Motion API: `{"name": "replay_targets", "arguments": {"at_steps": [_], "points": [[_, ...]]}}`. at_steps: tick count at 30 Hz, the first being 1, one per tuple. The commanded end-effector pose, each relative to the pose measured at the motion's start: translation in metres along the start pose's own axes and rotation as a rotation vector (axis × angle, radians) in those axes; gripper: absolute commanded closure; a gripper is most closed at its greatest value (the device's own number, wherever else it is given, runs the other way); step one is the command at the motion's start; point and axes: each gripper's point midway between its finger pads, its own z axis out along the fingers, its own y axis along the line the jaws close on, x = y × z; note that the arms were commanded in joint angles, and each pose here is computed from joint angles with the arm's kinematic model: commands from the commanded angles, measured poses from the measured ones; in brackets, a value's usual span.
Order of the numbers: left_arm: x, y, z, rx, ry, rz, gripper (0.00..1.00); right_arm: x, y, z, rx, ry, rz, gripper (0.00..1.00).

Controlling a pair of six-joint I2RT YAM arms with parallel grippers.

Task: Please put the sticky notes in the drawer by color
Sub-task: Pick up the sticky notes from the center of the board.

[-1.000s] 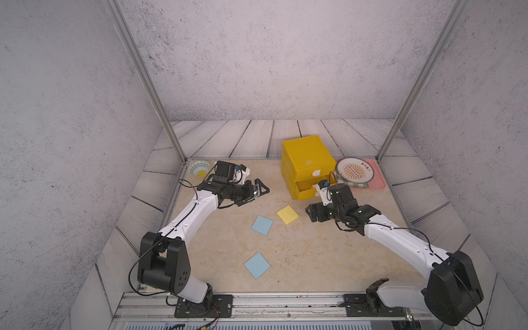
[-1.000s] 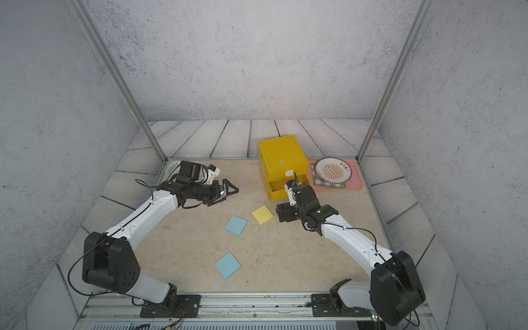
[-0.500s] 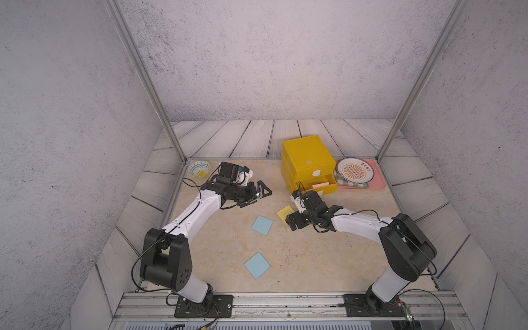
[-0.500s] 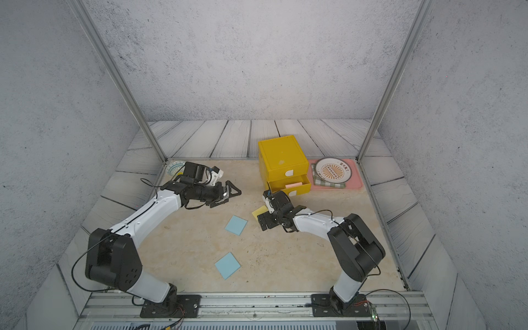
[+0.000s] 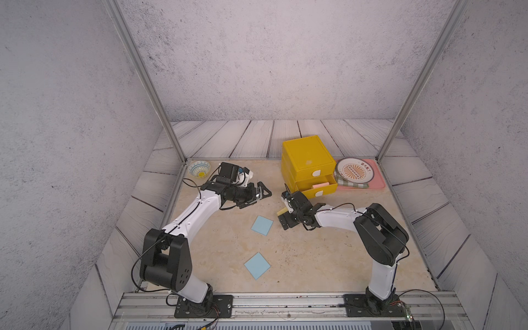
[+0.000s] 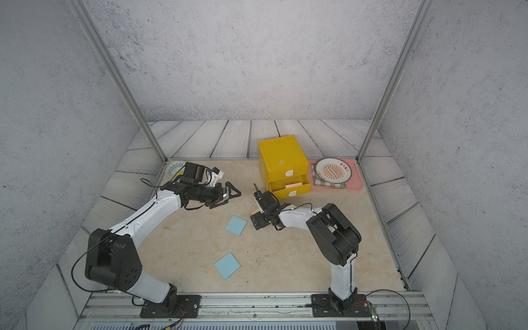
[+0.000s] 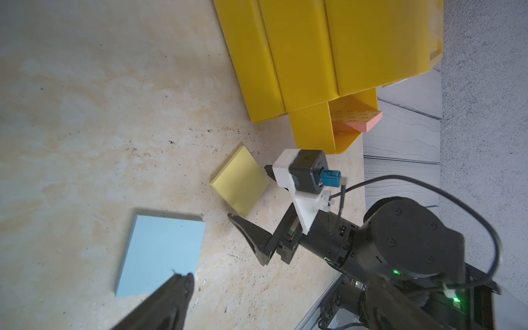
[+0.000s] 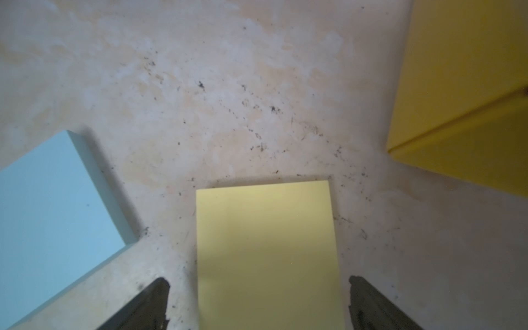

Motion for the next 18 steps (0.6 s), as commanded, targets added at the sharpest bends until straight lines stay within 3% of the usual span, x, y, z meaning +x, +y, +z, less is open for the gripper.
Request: {"name": "replay_targets", "arguments": {"at_steps": [1, 4, 9, 13, 18], "points": [[-0.001, -0.004, -0.008, 0.008, -0.012, 0.021, 0.00, 0.010, -0.005, 0.010, 0.041, 0.056, 0.001, 0.01], [-0.001, -0.003, -0.008, 0.005, -0.013, 0.021, 0.00, 0.014, -0.004, 0.012, 0.035, 0.076, -0.001, 0.08], [-0.002, 0.001, -0.006, 0.000, -0.009, 0.011, 0.00, 0.017, -0.001, 0.002, 0.011, 0.066, -0.004, 0.32], [-0.006, 0.001, -0.006, 0.000, -0.018, 0.008, 0.00, 0.016, -0.002, -0.020, 0.006, 0.032, 0.007, 0.36], [-0.017, -0.004, -0.006, -0.001, -0.027, 0.013, 0.00, 0.000, -0.006, -0.072, 0.002, -0.073, 0.043, 0.37]]}}
